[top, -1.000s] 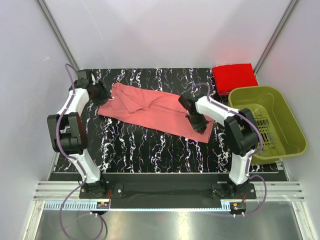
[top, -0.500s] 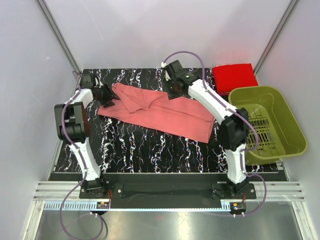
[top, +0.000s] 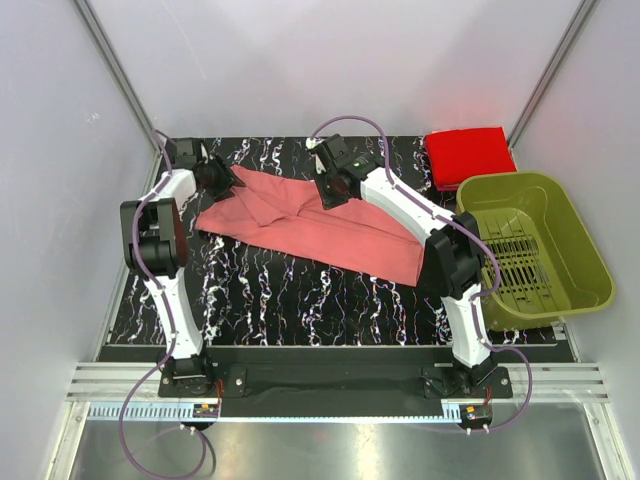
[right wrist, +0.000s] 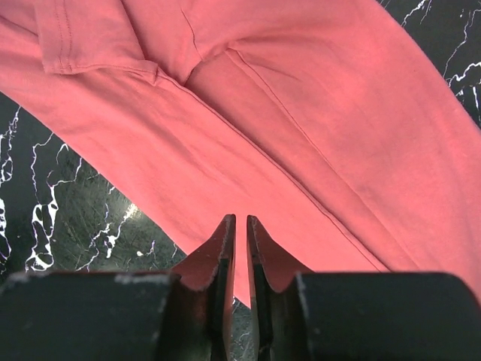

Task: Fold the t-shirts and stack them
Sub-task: Fold the tshirt

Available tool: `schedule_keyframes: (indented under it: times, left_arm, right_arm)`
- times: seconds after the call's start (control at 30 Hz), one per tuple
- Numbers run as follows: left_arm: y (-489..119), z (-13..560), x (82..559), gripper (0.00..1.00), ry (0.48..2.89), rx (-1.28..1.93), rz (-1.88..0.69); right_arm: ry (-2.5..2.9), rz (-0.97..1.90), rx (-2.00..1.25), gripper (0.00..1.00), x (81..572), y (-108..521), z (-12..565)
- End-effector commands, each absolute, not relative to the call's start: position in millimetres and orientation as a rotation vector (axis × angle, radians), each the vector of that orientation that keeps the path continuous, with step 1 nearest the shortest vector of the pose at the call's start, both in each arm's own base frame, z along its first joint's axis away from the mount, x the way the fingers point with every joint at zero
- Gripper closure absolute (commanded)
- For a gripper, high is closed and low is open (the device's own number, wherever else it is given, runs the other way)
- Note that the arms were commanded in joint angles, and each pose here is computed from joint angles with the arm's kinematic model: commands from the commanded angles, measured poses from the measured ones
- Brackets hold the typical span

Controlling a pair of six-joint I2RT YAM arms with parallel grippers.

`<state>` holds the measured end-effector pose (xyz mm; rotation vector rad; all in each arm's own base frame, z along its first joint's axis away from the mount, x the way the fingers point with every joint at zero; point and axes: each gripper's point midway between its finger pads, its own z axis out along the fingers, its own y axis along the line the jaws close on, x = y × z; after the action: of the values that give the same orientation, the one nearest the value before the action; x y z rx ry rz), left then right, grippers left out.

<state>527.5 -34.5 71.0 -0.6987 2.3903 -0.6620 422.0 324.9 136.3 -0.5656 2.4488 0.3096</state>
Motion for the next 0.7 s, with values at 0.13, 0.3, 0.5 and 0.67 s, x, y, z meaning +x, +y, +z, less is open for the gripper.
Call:
schedule_keyframes:
  times: [0.13, 0.3, 0.5, 0.67]
  left_arm:
    - [-30, 65, 545, 0.51, 2.378, -0.713, -0.543]
    - [-31, 60, 547, 0.51, 2.359, -0.722, -0.513]
    - [-37, 56, 554, 0.54, 2.367, -0.705, -0.515]
    - [-44, 60, 558, 0.59, 2.353, -0.684, -0.517]
  right_arm:
    - [2.342, 0.341, -0.569, 0.83, 428, 330, 170]
    - [2.338, 0.351, -0.556, 0.83, 429, 332, 169]
    - [2.337, 0.341, -0.542, 0.83, 431, 330, 166]
    - [2.321, 0.357, -0.525, 0.83, 434, 334, 168]
